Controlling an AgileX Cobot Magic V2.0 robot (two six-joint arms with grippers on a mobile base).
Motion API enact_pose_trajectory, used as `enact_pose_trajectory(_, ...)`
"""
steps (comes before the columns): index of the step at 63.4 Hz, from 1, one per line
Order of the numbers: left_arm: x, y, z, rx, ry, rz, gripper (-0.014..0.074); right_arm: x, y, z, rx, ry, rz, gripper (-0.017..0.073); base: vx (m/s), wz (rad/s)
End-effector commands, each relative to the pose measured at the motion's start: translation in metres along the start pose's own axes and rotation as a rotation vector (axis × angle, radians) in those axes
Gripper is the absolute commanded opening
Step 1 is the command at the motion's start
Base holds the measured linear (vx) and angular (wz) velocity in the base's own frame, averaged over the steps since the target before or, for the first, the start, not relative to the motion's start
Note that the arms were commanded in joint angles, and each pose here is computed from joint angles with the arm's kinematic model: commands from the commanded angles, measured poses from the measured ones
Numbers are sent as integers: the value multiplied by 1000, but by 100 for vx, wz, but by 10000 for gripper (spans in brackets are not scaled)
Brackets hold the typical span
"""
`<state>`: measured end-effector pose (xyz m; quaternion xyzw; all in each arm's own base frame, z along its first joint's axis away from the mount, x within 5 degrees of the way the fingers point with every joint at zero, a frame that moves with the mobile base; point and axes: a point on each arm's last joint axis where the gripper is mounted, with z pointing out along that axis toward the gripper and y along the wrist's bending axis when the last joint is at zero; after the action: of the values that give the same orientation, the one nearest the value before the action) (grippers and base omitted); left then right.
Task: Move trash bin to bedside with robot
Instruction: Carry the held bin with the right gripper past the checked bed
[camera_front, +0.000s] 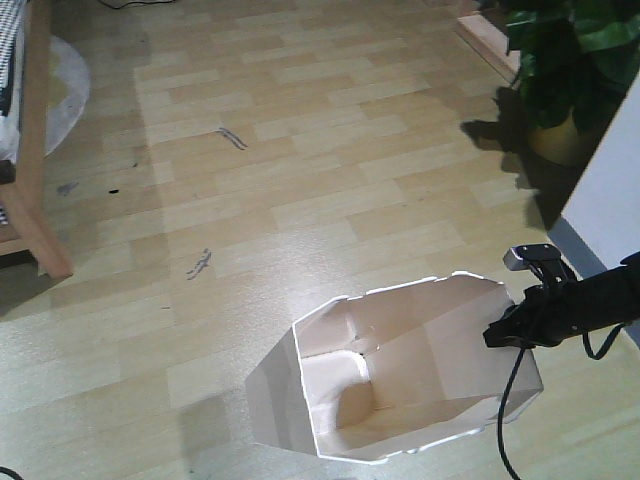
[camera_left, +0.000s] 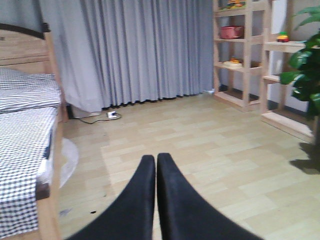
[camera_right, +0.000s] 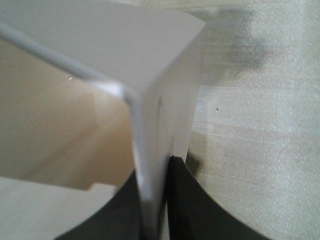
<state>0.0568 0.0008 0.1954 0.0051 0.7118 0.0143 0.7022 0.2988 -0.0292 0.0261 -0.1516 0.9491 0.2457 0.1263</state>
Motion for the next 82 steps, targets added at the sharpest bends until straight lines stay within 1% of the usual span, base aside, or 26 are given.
enact_pose_trajectory(1, -4, 0, -1, 7, -78, -23, -6, -19, 24, -20, -190, -116, 25, -5, 8, 28)
enact_pose_trajectory(48, -4, 0, -1, 7, -78, -23, -6, -19, 24, -20, -188, -115, 25, -5, 8, 29)
enact_pose_trajectory(82, -4, 0, -1, 7, -78, -23, -6, -19, 24, -20, -188, -115, 25, -5, 5, 14)
